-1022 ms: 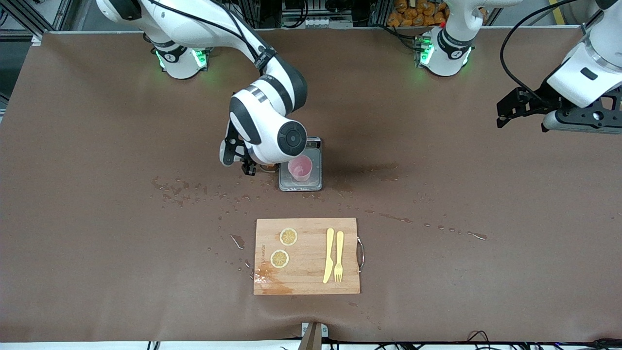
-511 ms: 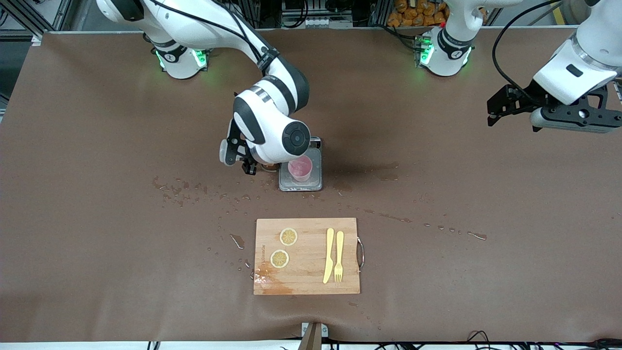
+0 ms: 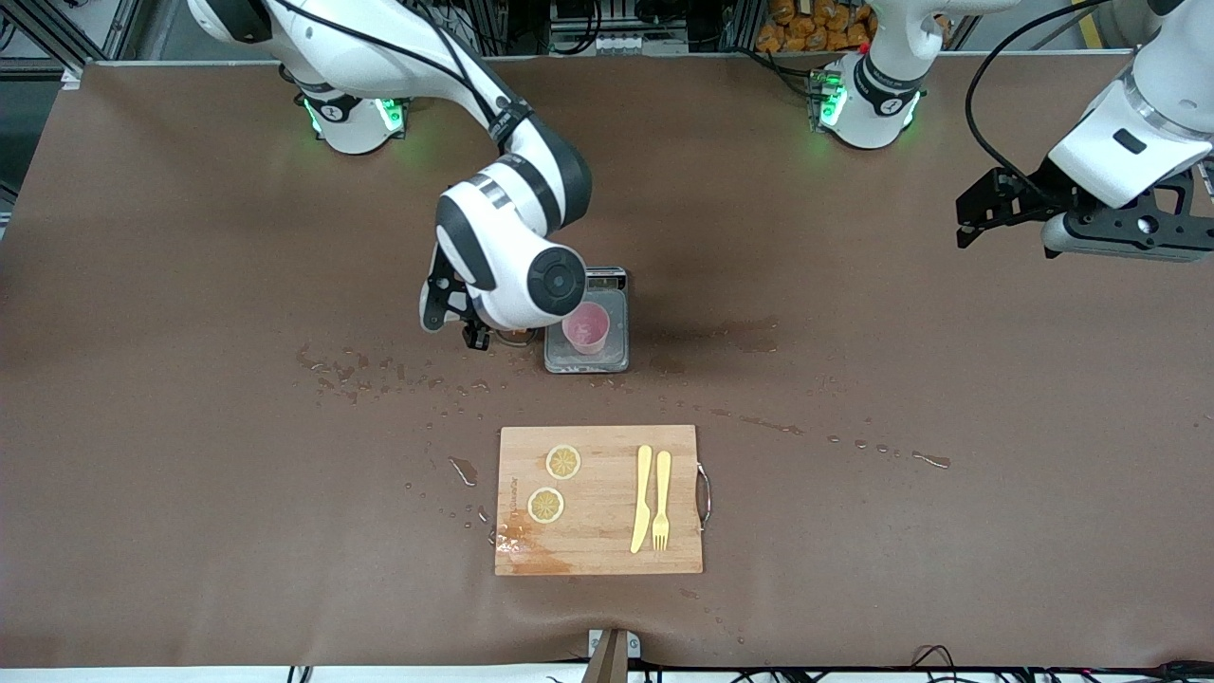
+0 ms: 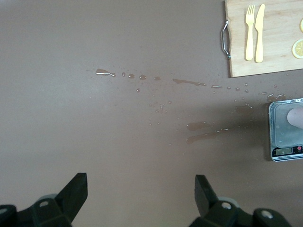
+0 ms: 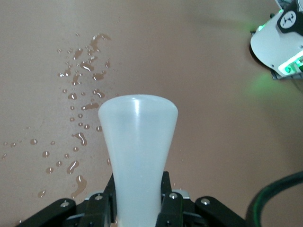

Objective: Add sauce to pink cup with both arms
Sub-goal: 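Carry the bottle back away from the scale with the right gripper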

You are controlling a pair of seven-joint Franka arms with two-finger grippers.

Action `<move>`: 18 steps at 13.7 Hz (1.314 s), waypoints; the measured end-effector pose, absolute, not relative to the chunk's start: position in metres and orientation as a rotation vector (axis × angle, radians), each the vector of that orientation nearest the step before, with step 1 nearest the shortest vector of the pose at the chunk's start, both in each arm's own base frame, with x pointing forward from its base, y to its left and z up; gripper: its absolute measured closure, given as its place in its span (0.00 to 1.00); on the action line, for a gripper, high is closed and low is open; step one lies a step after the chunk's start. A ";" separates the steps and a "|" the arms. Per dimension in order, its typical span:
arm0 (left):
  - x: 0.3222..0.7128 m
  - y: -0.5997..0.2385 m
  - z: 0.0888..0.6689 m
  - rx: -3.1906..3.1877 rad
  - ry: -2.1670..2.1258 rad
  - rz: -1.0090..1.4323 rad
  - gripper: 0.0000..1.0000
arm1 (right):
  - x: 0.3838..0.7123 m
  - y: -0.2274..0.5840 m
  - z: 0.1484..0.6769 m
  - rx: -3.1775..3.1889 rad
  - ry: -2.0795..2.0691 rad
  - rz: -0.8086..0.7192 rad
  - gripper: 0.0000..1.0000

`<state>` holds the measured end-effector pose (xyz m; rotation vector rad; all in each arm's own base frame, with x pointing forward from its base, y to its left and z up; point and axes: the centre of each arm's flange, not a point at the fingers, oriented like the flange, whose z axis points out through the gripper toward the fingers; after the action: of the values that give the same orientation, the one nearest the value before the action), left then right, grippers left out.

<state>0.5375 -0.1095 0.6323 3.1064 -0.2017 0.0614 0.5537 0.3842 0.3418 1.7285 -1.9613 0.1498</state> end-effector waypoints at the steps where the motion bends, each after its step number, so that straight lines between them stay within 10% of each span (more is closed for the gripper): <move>1: 0.538 -0.110 0.632 3.106 -0.203 0.060 0.00 | 0.565 0.372 0.353 1.745 -2.008 0.072 0.63; 18: 0.543 -0.107 0.624 3.108 -0.193 0.037 0.00 | 0.631 0.066 0.399 2.127 -2.228 -0.970 0.63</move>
<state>0.5430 -0.1071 0.6238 3.1076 -0.1932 0.0366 0.6313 0.0659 0.3992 2.1268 -2.2280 -0.9697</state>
